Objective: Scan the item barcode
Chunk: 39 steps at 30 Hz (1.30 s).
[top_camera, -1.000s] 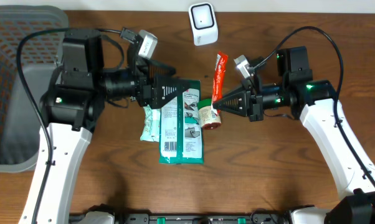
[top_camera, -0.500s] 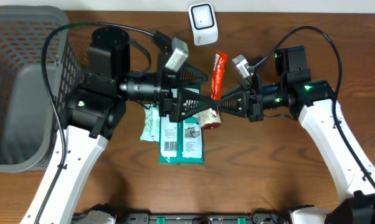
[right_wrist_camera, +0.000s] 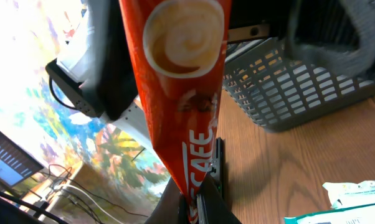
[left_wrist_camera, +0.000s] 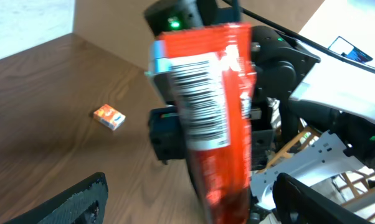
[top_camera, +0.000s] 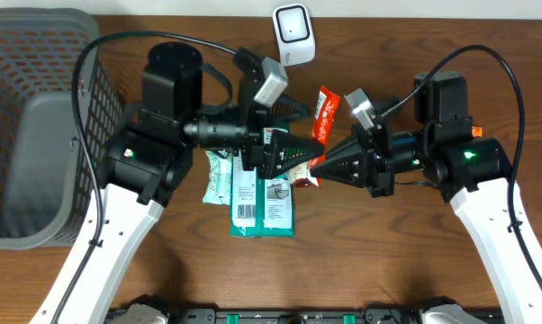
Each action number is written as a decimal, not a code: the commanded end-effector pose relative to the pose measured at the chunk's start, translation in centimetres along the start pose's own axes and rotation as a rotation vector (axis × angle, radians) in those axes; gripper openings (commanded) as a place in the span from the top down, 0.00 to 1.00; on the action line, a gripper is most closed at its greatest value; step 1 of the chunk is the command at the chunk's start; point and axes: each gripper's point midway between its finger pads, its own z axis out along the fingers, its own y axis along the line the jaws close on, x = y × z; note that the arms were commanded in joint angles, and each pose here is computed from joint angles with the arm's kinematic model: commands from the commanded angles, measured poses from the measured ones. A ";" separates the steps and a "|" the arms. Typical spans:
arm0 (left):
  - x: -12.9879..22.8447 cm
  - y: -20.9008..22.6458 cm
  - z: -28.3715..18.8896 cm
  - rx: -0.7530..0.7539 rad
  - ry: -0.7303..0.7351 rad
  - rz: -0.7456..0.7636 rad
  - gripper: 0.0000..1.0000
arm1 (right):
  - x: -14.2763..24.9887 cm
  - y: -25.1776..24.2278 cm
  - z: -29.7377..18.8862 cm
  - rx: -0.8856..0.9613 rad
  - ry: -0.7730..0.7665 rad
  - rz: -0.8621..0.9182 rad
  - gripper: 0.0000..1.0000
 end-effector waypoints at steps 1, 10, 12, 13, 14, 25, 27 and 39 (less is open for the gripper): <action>-0.3 -0.8 0.6 0.021 0.001 0.039 0.16 | -0.5 0.7 0.2 -0.029 -0.002 -0.017 0.99; -0.1 -1.5 1.2 0.047 0.012 0.030 0.75 | -0.8 0.6 0.1 -0.028 -0.003 -0.063 0.99; -0.1 -1.5 1.2 0.046 0.012 0.031 0.85 | -0.9 0.6 0.1 -0.028 -0.004 -0.072 0.98; -0.1 -1.4 1.2 0.042 0.012 0.031 0.90 | -1.0 0.6 0.1 -0.028 -0.004 -0.079 0.96; -0.1 -1.3 1.2 0.038 0.011 0.031 0.93 | -1.0 0.6 0.1 -0.028 -0.004 -0.084 0.91; 0.1 7.0 -0.6 -0.453 -0.103 -0.452 0.93 | -0.1 -4.5 -2.4 0.277 0.013 -0.018 0.30; 1.5 9.3 -1.9 -0.624 -0.133 -0.572 0.93 | 0.6 -5.0 -2.8 0.312 0.034 -0.040 0.30; 4.2 8.9 -0.1 -0.895 -0.182 -0.686 0.93 | 3.4 -6.6 -1.9 0.409 0.170 -0.075 0.37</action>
